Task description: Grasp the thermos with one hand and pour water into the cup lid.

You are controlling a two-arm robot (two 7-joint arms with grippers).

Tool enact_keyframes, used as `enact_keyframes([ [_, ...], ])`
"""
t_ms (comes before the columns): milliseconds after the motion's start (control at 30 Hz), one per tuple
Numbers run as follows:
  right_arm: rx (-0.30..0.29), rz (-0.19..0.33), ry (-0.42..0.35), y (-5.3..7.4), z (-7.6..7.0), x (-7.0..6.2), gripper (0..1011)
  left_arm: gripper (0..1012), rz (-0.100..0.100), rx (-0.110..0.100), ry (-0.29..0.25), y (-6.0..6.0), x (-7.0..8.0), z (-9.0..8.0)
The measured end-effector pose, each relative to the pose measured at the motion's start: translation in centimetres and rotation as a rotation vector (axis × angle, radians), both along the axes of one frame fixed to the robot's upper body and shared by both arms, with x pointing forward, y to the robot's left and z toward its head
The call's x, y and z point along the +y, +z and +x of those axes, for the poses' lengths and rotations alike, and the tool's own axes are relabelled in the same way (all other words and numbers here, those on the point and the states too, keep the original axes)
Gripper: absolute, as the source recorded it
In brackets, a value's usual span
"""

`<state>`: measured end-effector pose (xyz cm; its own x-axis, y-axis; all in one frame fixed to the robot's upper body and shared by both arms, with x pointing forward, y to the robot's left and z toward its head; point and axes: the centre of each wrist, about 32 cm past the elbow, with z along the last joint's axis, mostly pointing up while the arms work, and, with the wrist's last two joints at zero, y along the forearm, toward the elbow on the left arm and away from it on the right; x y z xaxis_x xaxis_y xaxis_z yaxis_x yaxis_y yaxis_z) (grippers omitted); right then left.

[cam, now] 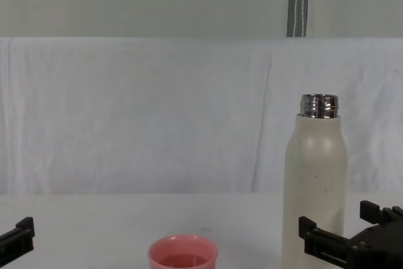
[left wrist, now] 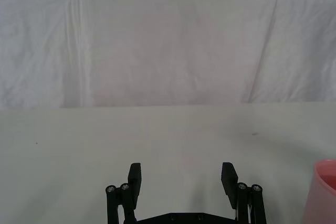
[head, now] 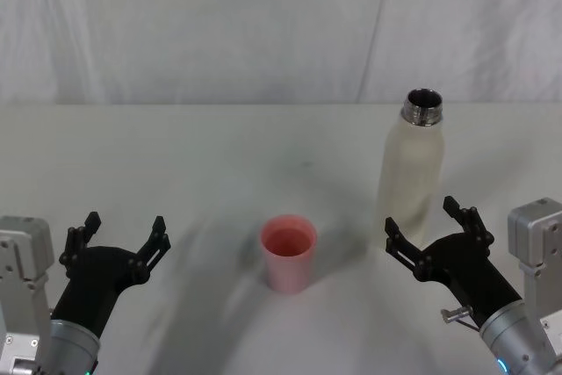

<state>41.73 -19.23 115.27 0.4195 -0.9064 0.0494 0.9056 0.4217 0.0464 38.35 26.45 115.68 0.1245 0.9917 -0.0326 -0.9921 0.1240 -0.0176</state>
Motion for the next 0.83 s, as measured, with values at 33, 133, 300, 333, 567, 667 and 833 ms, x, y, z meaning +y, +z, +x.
enact_keyframes([
  [33, 0.000, 0.000, 0.000, 0.00, 0.00, 0.00, 1001, 1001, 0.000, 0.000, 0.000, 0.00, 0.00, 0.00],
  [133, 0.000, 0.000, 0.000, 0.00, 0.00, 0.00, 1001, 1001, 0.000, 0.000, 0.000, 0.00, 0.00, 0.00],
  [300, 0.000, 0.000, 0.000, 0.00, 0.00, 0.00, 1001, 1001, 0.000, 0.000, 0.000, 0.00, 0.00, 0.00],
  [333, 0.000, 0.000, 0.000, 0.00, 0.00, 0.00, 1001, 1001, 0.000, 0.000, 0.000, 0.00, 0.00, 0.00],
  [567, 0.000, 0.000, 0.000, 0.00, 0.00, 0.00, 1001, 1001, 0.000, 0.000, 0.000, 0.00, 0.00, 0.00],
  [667, 0.000, 0.000, 0.000, 0.00, 0.00, 0.00, 1001, 1001, 0.000, 0.000, 0.000, 0.00, 0.00, 0.00],
  [833, 0.000, 0.000, 0.000, 0.00, 0.00, 0.00, 1001, 1001, 0.000, 0.000, 0.000, 0.00, 0.00, 0.00],
])
